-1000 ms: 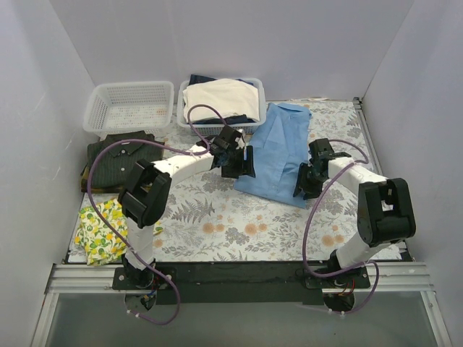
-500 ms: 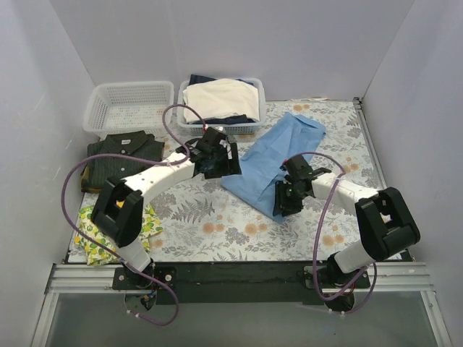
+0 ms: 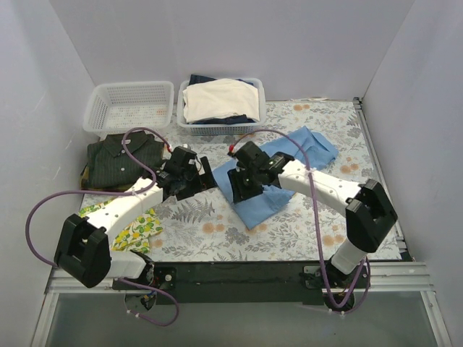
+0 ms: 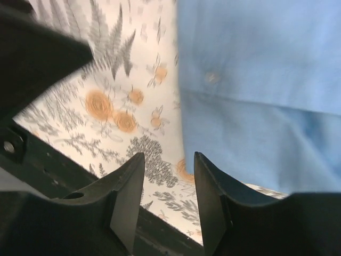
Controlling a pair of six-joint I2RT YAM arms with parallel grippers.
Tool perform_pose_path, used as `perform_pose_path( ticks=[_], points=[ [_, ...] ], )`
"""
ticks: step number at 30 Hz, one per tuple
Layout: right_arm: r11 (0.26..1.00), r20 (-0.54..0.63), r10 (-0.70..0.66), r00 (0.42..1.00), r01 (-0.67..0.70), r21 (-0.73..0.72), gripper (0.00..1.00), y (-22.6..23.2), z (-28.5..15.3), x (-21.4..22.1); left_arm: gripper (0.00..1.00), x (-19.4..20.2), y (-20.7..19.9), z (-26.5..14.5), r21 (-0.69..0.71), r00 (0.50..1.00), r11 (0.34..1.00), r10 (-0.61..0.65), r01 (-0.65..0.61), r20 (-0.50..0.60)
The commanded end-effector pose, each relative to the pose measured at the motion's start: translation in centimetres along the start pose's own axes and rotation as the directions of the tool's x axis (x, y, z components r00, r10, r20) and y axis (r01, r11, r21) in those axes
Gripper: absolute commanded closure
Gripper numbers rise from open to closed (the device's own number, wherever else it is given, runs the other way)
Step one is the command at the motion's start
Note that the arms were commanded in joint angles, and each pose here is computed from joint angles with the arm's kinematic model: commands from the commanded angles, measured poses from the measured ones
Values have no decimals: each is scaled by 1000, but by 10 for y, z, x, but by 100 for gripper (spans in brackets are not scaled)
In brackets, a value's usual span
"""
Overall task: Fold and stack the long sleeve shirts
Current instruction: Fold the shirt
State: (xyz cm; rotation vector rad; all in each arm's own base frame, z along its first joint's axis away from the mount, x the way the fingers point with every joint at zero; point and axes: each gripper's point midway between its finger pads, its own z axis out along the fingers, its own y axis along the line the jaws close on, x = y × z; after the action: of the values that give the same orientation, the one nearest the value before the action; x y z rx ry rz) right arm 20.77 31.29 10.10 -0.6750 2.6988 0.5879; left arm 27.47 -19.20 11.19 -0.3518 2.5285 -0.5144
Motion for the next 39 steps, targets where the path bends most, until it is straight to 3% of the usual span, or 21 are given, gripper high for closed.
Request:
perform_pose_path(
  ticks=[1,8,14,18,25,31,34,35,37,39],
  points=[
    [990,196,-12,981,-15,138,49,-30,-65,-50,2,-4,-20,-10,118,1000,993,-12,11,11],
    [946,172,101,980,-148,289,49,-117,-77,-39,2,22,-32,7,204,993,978,-16,40,-118],
    [923,196,108,975,-171,343,49,-161,-71,-56,2,41,-31,22,240,981,963,-80,122,-177],
    [945,255,102,962,-174,277,49,-167,-55,-86,2,43,-31,35,247,978,956,-118,159,-173],
    [976,170,96,981,-126,180,50,-166,-11,-96,2,48,-26,58,222,969,955,-156,198,-192],
    [990,189,98,977,-115,83,50,-155,1,-104,2,41,-30,72,242,966,940,-209,241,-152],
    [989,175,117,978,-130,69,61,-157,6,-103,2,40,-35,79,259,962,931,-221,257,-160],
    [988,172,125,977,-138,68,76,-158,7,-103,3,44,-33,85,242,958,934,-225,264,-177],
    [986,185,137,973,-152,69,96,-160,4,-107,9,49,-31,90,226,952,935,-231,275,-203],
    [984,201,143,969,-160,74,99,-163,1,-113,14,56,-27,94,206,944,936,-239,287,-228]
  ],
)
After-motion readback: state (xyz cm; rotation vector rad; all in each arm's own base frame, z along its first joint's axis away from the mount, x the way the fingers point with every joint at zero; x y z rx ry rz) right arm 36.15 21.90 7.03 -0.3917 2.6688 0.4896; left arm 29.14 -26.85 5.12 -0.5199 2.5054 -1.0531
